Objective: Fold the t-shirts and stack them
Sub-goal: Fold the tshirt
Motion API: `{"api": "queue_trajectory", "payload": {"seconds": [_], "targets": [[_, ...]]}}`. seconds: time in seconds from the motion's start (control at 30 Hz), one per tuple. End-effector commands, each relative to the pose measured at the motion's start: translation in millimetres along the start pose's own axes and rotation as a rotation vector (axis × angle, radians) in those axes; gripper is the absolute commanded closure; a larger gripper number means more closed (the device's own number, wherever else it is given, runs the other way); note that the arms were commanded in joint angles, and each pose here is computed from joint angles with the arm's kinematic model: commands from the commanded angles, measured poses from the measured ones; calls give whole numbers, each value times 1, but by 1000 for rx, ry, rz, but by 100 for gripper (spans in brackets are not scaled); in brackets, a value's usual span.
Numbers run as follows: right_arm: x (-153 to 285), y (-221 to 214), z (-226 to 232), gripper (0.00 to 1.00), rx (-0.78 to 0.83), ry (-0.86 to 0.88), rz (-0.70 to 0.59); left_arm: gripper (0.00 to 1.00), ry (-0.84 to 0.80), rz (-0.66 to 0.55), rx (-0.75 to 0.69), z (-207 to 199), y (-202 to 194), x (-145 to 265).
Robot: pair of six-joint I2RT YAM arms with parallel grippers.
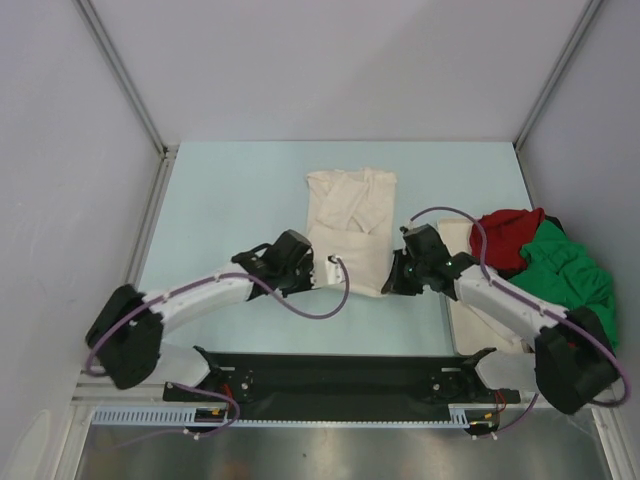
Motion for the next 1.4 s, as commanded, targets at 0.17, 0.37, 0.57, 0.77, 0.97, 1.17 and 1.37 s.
{"api": "queue_trajectory", "payload": {"seconds": [0.17,0.37,0.57,0.77,0.97,1.17,1.37], "targets": [[81,-81,28,100,-15,77,203,100,-239,-25,-29,-65,-33,88],[110,-46,47,100,23,118,119,100,-164,-123,55,-44,-4,121],[80,58,13,100,1,73,-29,100,-46,-143,234,39,24,101],[34,140,-21,100,-48,9,-127,100,13,-115,341,120,46,65],[-1,185,-50,100,-115,-22,-149,100,40,-79,399,175,63,29],[-27,208,-73,100,-161,-40,-164,100,62,-40,450,209,62,-14],[-57,217,-86,98,-198,-40,-148,100,85,9,489,221,54,-44]]}}
Point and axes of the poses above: each gripper's point midway between its finger pads, its own x axis back along the fingers, its own z axis along the line the jaws close on, y = z × x, the point moved 1 cm from there along x, back along the fingers, and after that the axes turned 12 degrees about x, right-handed, at the moved point
